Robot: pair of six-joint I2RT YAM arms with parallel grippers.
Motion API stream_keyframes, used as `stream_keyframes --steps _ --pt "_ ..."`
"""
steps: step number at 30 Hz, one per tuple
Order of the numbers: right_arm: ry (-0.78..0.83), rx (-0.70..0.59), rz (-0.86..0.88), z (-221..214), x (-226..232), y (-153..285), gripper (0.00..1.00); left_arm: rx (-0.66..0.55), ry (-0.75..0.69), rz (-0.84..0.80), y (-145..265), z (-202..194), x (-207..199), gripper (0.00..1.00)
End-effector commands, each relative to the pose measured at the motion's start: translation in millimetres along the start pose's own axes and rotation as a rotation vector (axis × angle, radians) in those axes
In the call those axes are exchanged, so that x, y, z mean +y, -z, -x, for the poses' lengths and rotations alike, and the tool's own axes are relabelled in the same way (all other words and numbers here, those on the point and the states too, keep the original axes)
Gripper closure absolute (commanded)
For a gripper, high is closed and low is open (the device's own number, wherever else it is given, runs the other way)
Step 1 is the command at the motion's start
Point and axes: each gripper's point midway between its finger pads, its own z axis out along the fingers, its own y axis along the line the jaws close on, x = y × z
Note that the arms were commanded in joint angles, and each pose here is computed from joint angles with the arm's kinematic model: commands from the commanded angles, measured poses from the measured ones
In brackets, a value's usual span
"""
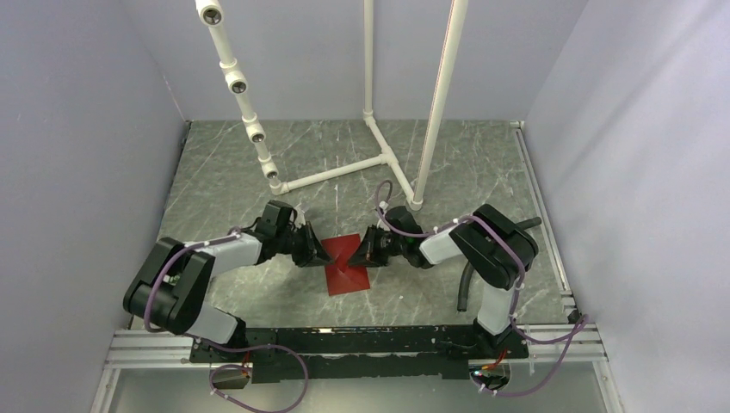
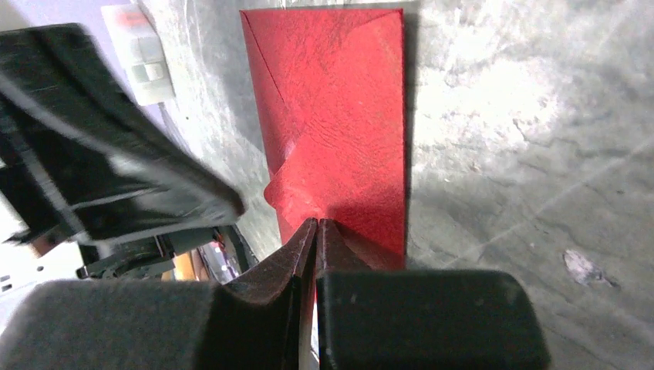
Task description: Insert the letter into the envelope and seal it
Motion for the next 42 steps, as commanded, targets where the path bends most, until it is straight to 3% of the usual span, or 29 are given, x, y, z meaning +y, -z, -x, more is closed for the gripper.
stream_keyframes --steps 1,7,16,19,23,29,37,42 --pt "0.028 0.01 -0.185 -2.4 -37.7 0.0 0.92 -0.039 -0.204 -0.268 20.5 9.8 -64.7 0.97" --pt "0.042 0.025 -0.274 -1.3 -50.8 2.2 0.91 -0.014 -0.203 -0.29 12.2 5.7 -59.9 0.98" --pt "0.091 0.023 -0.291 2.7 -48.9 6.0 0.87 0.118 -0.108 -0.339 -12.9 -4.5 -52.1 0.97" --pt "0.104 0.02 -0.305 5.1 -48.8 7.1 0.87 0.151 -0.102 -0.246 -22.7 -10.0 -32.9 0.97" --pt "0.129 0.005 -0.32 9.8 -46.6 11.0 0.87 0.136 -0.05 -0.003 -29.7 -10.7 11.9 0.98" --pt "0.192 0.012 -0.329 11.8 -43.3 15.7 0.87 0.157 0.053 0.17 -35.6 -19.7 50.9 0.98" --pt "0.297 0.015 -0.303 15.9 -24.3 8.9 0.87 0.191 0.141 0.231 -41.1 -23.9 67.9 0.98" --pt "0.245 0.045 -0.206 10.7 -13.0 -12.3 0.9 0.194 0.152 0.27 -34.0 -24.4 73.3 0.98"
